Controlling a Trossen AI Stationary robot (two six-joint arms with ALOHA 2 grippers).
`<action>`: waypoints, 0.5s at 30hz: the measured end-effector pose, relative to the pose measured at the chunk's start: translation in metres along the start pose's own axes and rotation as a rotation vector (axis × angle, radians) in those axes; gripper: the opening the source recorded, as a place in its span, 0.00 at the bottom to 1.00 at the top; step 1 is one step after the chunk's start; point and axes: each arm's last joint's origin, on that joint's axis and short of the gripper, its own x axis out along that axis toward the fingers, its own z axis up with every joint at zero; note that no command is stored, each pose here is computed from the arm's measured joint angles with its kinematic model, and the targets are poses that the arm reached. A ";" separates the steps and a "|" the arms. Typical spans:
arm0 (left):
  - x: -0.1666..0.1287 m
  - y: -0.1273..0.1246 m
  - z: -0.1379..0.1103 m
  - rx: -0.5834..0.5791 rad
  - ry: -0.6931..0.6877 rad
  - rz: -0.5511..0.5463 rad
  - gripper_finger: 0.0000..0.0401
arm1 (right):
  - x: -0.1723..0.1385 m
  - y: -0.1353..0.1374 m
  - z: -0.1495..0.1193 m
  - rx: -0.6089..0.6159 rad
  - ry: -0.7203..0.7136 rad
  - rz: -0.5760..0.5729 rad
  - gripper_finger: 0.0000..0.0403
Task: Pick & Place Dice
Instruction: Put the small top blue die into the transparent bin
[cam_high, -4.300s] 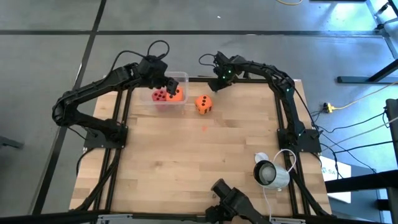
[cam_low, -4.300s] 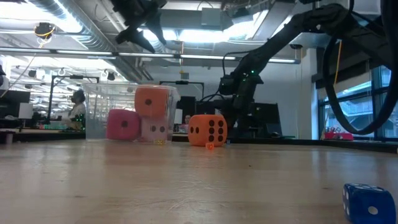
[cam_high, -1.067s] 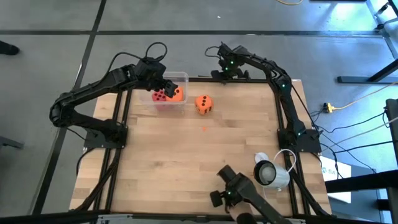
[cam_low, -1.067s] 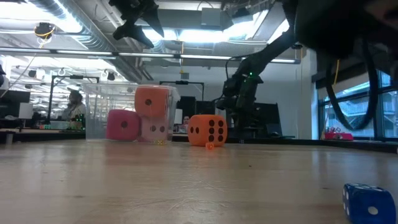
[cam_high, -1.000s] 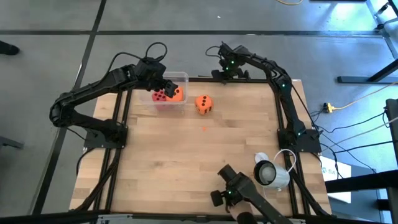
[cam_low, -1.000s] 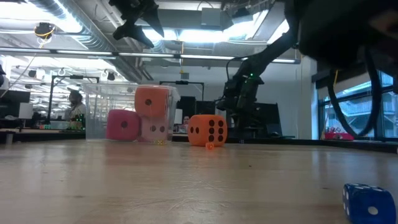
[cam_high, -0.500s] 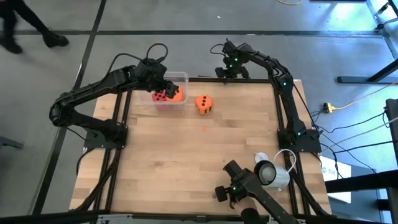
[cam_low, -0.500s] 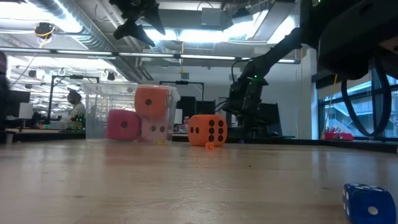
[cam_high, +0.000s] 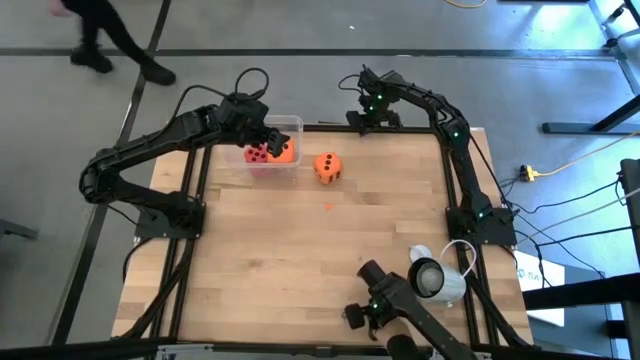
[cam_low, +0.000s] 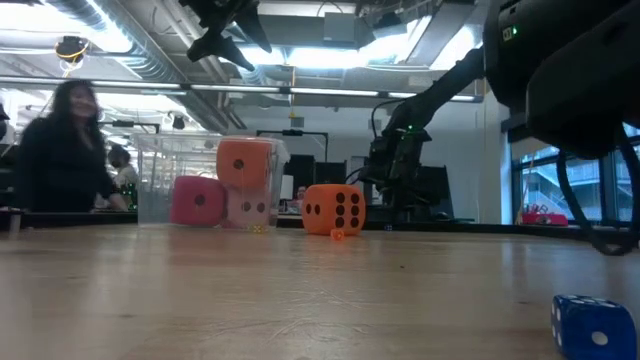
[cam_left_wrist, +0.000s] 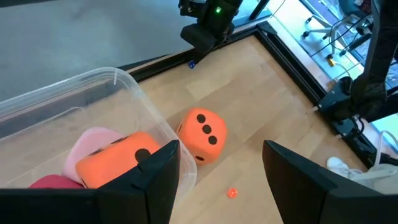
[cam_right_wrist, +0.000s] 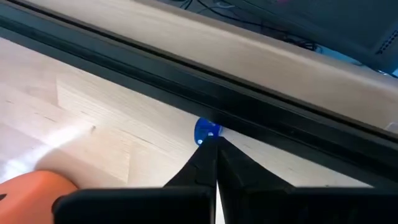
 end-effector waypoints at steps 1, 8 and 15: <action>0.000 0.000 0.000 0.000 0.000 0.000 0.55 | 0.001 0.000 0.000 -0.001 0.003 0.001 0.00; 0.000 0.000 0.000 0.000 0.000 0.000 0.55 | 0.002 0.000 -0.011 -0.041 0.106 -0.039 0.00; 0.000 0.000 0.000 0.005 -0.006 0.009 0.55 | 0.011 0.020 -0.042 -0.181 0.307 -0.186 0.00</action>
